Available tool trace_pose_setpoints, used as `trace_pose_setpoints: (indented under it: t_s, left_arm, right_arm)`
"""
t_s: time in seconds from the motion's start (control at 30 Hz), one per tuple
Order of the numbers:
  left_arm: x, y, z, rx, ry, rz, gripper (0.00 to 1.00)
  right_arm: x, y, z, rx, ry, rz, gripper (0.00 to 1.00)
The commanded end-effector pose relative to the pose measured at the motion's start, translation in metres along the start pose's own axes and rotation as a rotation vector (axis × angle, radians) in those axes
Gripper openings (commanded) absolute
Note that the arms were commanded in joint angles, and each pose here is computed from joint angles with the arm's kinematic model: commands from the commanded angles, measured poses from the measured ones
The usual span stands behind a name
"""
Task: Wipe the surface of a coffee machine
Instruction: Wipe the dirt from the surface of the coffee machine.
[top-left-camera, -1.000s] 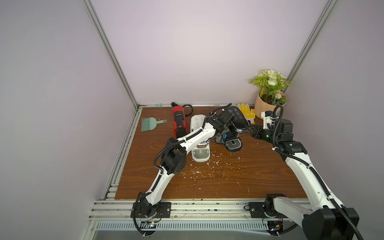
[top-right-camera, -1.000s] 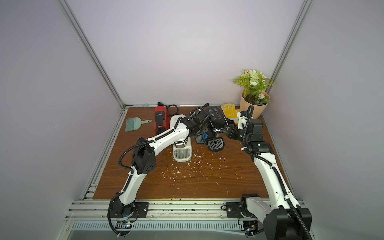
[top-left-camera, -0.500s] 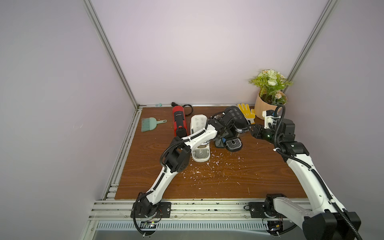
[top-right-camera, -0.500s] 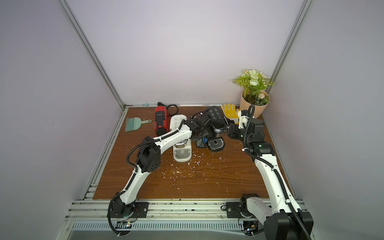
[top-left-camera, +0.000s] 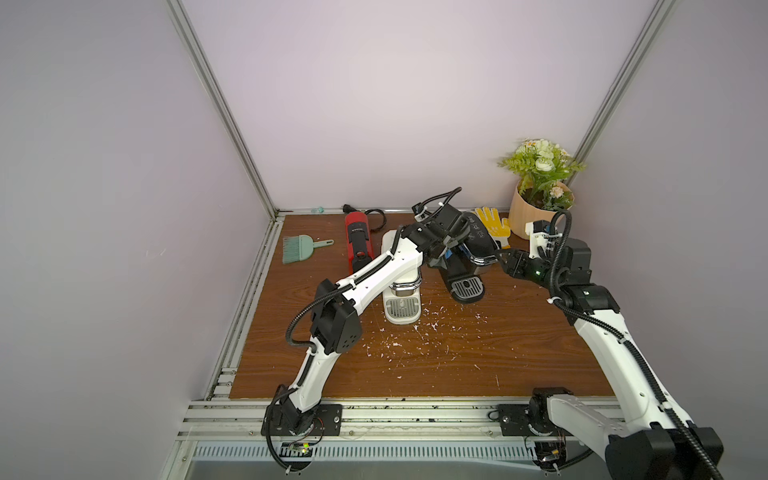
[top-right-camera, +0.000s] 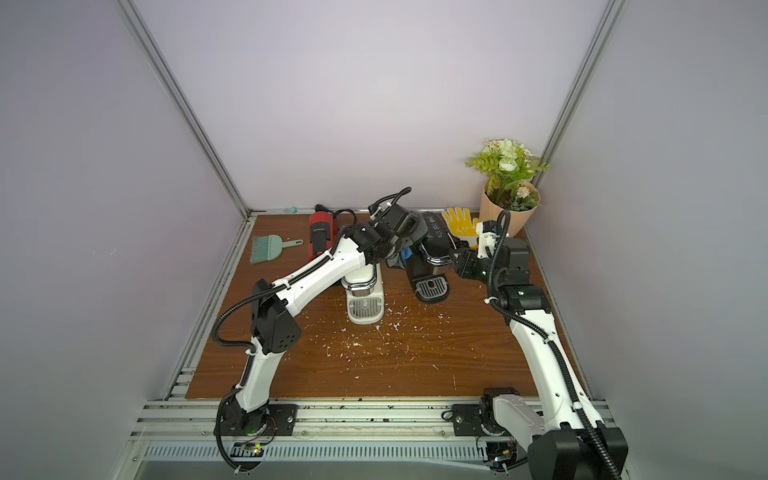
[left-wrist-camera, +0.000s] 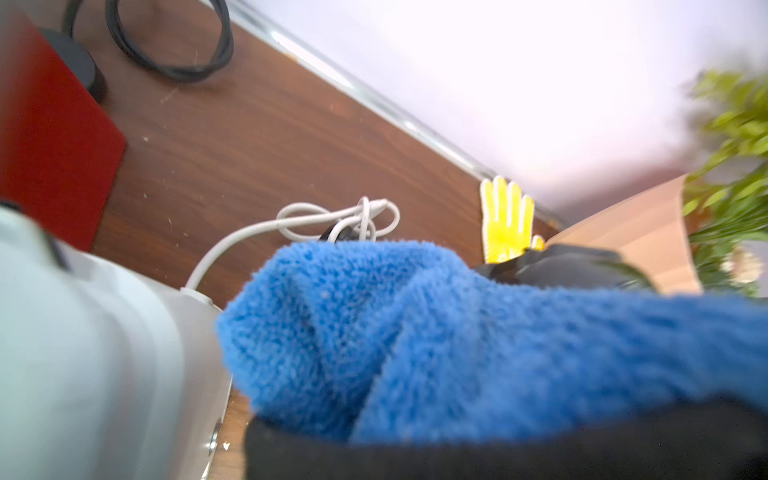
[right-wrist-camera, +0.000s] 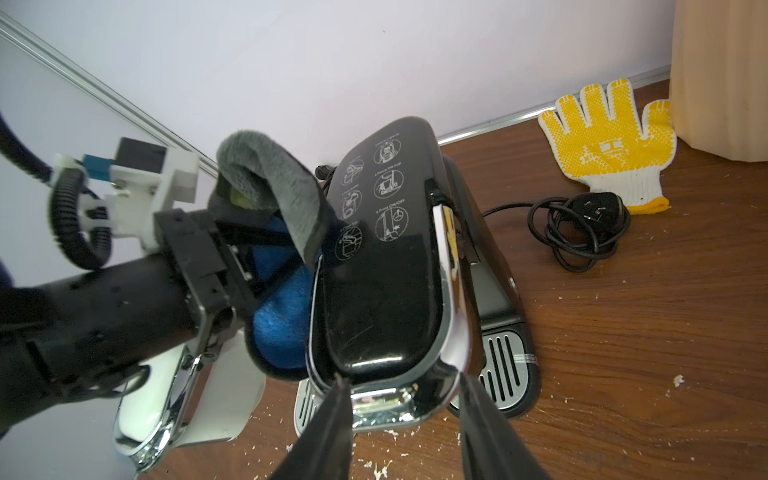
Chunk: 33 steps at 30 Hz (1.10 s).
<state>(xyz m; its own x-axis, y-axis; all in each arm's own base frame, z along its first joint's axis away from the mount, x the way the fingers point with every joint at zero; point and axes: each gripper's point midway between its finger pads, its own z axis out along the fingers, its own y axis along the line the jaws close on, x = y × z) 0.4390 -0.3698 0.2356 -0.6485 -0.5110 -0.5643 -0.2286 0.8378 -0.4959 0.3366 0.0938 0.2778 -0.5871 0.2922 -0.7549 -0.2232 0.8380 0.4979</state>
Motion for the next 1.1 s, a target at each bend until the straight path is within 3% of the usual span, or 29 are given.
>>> trace_pose_setpoints:
  t_s: [0.0, 0.3, 0.57, 0.9, 1.07]
  left_arm:
    - [0.011, 0.016, 0.019, -0.069, 0.004, 0.013, 0.00]
    - [0.061, 0.050, 0.067, -0.167, 0.118, 0.029, 0.00]
    - [0.075, 0.052, 0.074, -0.164, 0.171, 0.036, 0.00]
    - [0.005, -0.003, 0.010, 0.001, 0.029, 0.053, 0.00]
    - [-0.035, -0.027, -0.021, 0.068, -0.081, 0.148, 0.00]
  right_arm:
    - [-0.023, 0.013, -0.014, -0.008, -0.069, -0.048, 0.45]
    - [-0.018, 0.010, -0.016, 0.007, -0.064, -0.055, 0.45]
    - [-0.016, 0.008, -0.016, 0.010, -0.059, -0.057, 0.45]
    - [-0.007, 0.004, -0.012, 0.012, -0.046, -0.045, 0.45]
    - [-0.006, 0.003, -0.011, 0.012, -0.041, -0.043, 0.46]
